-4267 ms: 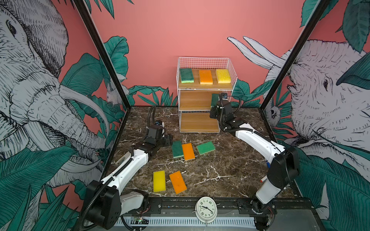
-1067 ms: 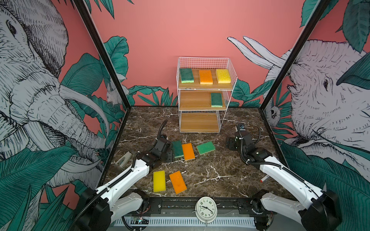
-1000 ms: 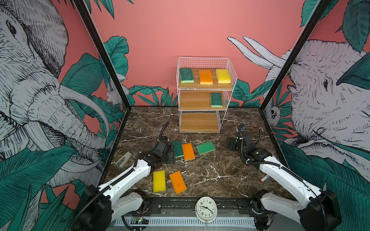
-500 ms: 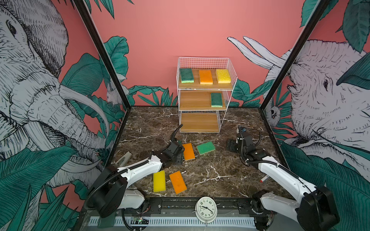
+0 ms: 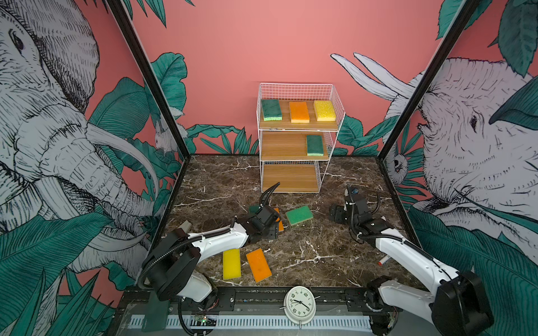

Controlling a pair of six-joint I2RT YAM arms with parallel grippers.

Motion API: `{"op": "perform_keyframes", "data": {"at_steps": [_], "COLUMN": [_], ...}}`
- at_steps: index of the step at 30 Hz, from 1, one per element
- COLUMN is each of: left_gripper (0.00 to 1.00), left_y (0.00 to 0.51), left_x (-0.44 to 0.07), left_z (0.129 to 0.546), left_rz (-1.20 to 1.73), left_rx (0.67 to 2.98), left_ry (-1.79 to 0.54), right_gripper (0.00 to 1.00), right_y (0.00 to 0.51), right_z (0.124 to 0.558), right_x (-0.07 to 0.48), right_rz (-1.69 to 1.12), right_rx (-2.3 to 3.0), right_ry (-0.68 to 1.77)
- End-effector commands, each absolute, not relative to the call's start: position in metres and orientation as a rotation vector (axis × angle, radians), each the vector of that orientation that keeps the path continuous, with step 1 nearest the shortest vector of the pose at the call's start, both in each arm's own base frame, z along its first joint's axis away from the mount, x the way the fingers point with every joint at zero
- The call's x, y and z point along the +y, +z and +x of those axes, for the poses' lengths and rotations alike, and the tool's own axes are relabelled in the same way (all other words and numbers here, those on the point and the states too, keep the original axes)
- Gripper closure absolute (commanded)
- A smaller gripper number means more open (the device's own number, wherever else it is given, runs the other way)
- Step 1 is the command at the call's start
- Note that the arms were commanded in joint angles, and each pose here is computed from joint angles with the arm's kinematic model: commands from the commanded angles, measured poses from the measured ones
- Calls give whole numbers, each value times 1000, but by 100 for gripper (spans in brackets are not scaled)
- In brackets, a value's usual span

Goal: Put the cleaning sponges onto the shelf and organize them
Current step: 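Lower the left gripper over the orange sponge and close on it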

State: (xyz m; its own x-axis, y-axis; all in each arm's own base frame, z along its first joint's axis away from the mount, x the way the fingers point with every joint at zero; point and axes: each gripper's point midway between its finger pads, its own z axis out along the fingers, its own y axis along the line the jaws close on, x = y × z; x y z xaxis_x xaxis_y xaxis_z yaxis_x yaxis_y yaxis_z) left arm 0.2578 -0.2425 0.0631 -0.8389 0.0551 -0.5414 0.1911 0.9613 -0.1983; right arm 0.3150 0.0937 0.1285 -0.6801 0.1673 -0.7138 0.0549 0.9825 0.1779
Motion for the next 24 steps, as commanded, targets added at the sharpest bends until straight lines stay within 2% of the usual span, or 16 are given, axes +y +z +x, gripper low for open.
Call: {"op": "perform_keyframes", "data": {"at_steps": [1, 7, 16, 24], "left_gripper": [24, 13, 13, 11], "left_y": [74, 66, 57, 45], "left_x": [-259, -257, -271, -262], "left_z": [268, 271, 268, 263], "left_rz": [77, -1, -31, -96], "left_rx": [2519, 2539, 2576, 2649], "left_ry": [-400, -326, -306, -168], "right_gripper": [11, 11, 10, 10], "right_y": [133, 133, 131, 129], "right_z": [315, 310, 307, 307], "right_x": [91, 84, 80, 78], "right_rz": [170, 167, 171, 173], "right_rx": [2290, 2283, 2274, 2273], "right_ry": [191, 165, 165, 166]}}
